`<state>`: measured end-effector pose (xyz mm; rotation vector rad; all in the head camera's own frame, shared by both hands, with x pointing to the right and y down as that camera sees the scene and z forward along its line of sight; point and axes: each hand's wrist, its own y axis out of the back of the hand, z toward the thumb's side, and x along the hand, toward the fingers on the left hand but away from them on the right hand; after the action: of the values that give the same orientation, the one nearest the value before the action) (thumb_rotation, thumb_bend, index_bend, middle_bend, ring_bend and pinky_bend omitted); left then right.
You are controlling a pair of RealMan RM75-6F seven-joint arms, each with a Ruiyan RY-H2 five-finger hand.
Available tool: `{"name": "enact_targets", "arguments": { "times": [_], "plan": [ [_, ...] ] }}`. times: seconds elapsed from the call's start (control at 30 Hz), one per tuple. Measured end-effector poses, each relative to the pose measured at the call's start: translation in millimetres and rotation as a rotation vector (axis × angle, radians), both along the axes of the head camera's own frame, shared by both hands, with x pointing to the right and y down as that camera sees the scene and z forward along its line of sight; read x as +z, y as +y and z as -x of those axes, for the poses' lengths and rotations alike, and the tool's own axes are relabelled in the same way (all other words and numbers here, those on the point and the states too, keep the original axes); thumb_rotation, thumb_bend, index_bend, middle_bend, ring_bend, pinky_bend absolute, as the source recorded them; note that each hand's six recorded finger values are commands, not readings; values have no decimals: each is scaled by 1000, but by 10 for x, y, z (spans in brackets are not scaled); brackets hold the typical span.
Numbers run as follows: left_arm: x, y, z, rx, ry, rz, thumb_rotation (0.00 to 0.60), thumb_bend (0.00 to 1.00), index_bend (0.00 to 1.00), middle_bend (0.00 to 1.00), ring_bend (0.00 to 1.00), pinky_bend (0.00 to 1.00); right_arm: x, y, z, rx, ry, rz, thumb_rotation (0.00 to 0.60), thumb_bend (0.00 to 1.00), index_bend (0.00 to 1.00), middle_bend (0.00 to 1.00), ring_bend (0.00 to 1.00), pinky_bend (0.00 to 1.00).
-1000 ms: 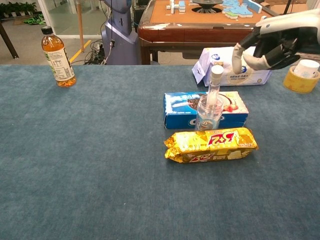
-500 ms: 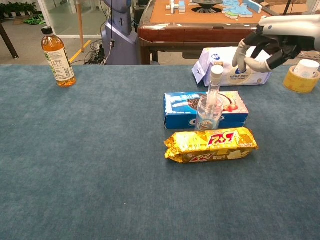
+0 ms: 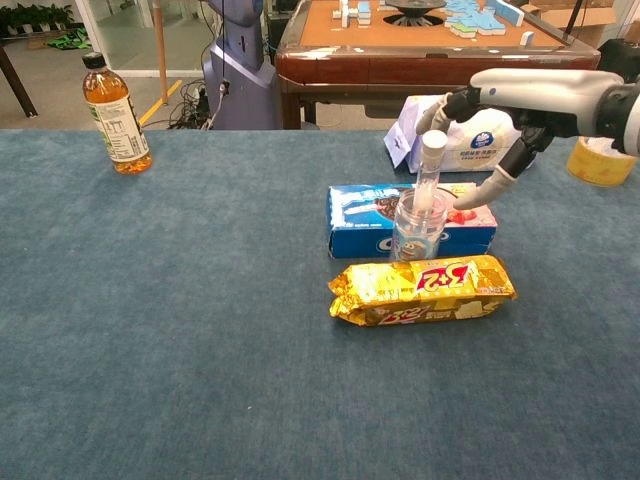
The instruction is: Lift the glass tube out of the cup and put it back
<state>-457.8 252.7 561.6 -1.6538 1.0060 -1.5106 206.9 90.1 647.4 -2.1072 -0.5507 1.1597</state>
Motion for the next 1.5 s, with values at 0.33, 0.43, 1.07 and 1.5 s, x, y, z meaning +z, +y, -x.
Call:
{"name": "enact_targets", "arguments": {
  "times": [0.33,0.43,1.07,1.5],
  "plan": [
    [26,1,-12,4,-8,8,600,332,374,352,250,409,-55,-7,-6,33,-43,-4,600,0,347,160,3,89],
    [25,0,-10,3,-7,7,600,332,374,352,250,408,-42,8,9,46,-69,11,600,0,349,167,3,89],
    [4,-6,2,-2,1,2,600,332,374,352,250,409,107,107,49,63,-136,72,600,124,456,201,3,88],
    [-4,-6,0,-2,2,1,600,332,374,352,250,409,136,89,47,84,-154,72,600,295,477,217,3,89]
  ]
}}
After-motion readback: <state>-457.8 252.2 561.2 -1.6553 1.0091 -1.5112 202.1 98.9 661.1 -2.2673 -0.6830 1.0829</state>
